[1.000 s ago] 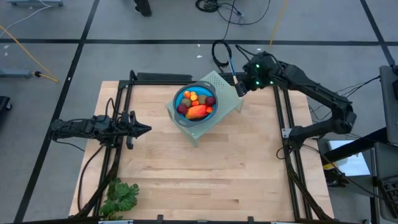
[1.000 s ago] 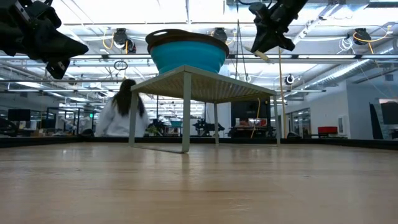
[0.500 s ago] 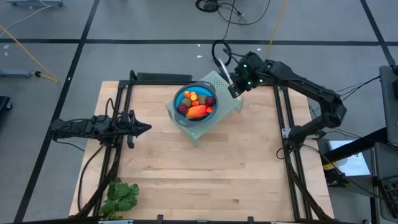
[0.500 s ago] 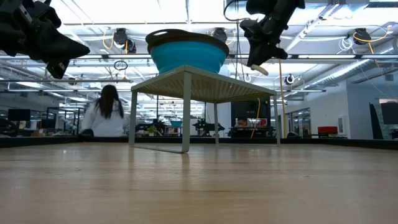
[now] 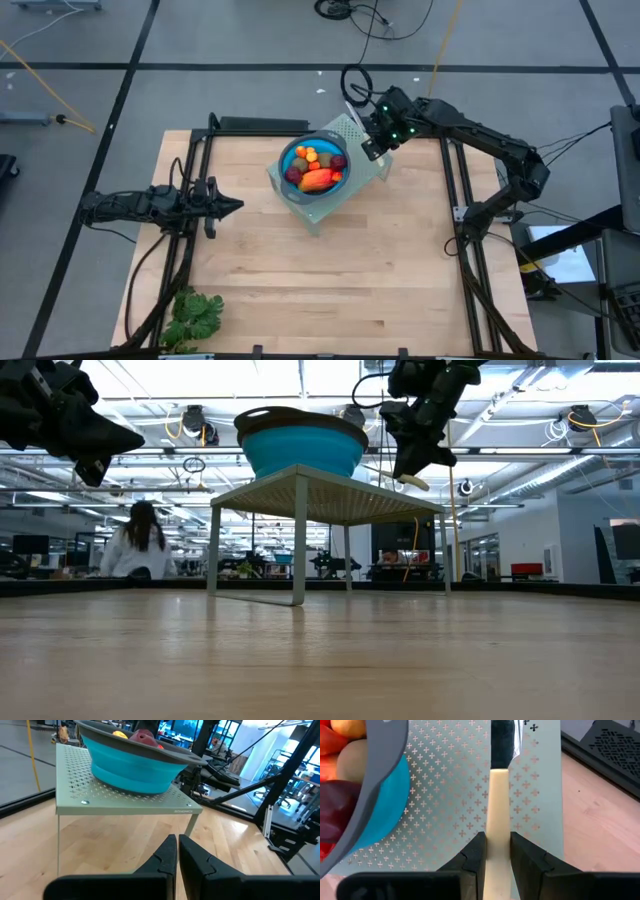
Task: Pick & Place Fruit
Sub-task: Put the yellow table knife on the shelf to the right of the blue strainer bowl
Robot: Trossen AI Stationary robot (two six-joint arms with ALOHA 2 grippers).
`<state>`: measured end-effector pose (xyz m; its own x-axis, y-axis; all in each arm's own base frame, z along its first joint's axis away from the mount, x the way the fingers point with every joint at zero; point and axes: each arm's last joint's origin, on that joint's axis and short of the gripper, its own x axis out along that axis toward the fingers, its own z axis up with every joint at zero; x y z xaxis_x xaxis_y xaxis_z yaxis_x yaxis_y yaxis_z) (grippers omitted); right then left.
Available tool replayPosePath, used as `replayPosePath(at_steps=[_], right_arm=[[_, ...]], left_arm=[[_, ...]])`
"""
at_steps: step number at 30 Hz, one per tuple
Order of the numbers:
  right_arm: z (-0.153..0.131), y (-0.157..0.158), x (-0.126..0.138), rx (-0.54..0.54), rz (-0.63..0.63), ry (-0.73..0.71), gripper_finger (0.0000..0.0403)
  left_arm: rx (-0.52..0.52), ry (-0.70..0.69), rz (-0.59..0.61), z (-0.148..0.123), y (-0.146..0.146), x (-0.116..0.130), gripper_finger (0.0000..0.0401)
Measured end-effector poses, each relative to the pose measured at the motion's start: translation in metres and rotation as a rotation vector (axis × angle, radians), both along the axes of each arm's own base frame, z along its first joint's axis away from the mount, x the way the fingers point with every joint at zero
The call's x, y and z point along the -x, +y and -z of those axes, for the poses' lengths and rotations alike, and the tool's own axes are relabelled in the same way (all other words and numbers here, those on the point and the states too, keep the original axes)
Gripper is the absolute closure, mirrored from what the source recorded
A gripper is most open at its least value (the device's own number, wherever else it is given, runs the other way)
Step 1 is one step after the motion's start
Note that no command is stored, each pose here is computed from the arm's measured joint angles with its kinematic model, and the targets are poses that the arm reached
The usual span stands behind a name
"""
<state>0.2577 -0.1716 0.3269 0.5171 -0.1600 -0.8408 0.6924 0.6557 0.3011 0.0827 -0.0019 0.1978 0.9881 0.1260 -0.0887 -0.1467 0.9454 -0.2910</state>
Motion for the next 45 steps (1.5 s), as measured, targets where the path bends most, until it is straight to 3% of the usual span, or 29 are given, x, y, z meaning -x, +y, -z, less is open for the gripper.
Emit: replayPosePath(at_steps=[11, 22, 32, 45], right_arm=[[0.000, 0.001, -0.001, -0.036, 0.015, -0.022, 0.0338], [0.000, 0.002, -0.006, 0.002, -0.024, -0.037, 0.0337], [0.023, -0.001, -0.024, -0.034, -0.061, 0.030, 0.0337], [0.024, -0.002, -0.024, -0.033, -0.071, 0.033, 0.0337]], left_arm=[[0.002, 0.000, -0.001, 0.000, 0.000, 0.000, 0.0384], [0.001, 0.000, -0.009, 0.000, 0.000, 0.000, 0.0384], [0.003, 0.000, -0.009, 0.000, 0.000, 0.000, 0.0384], [0.001, 0.000, -0.009, 0.000, 0.000, 0.000, 0.0384]])
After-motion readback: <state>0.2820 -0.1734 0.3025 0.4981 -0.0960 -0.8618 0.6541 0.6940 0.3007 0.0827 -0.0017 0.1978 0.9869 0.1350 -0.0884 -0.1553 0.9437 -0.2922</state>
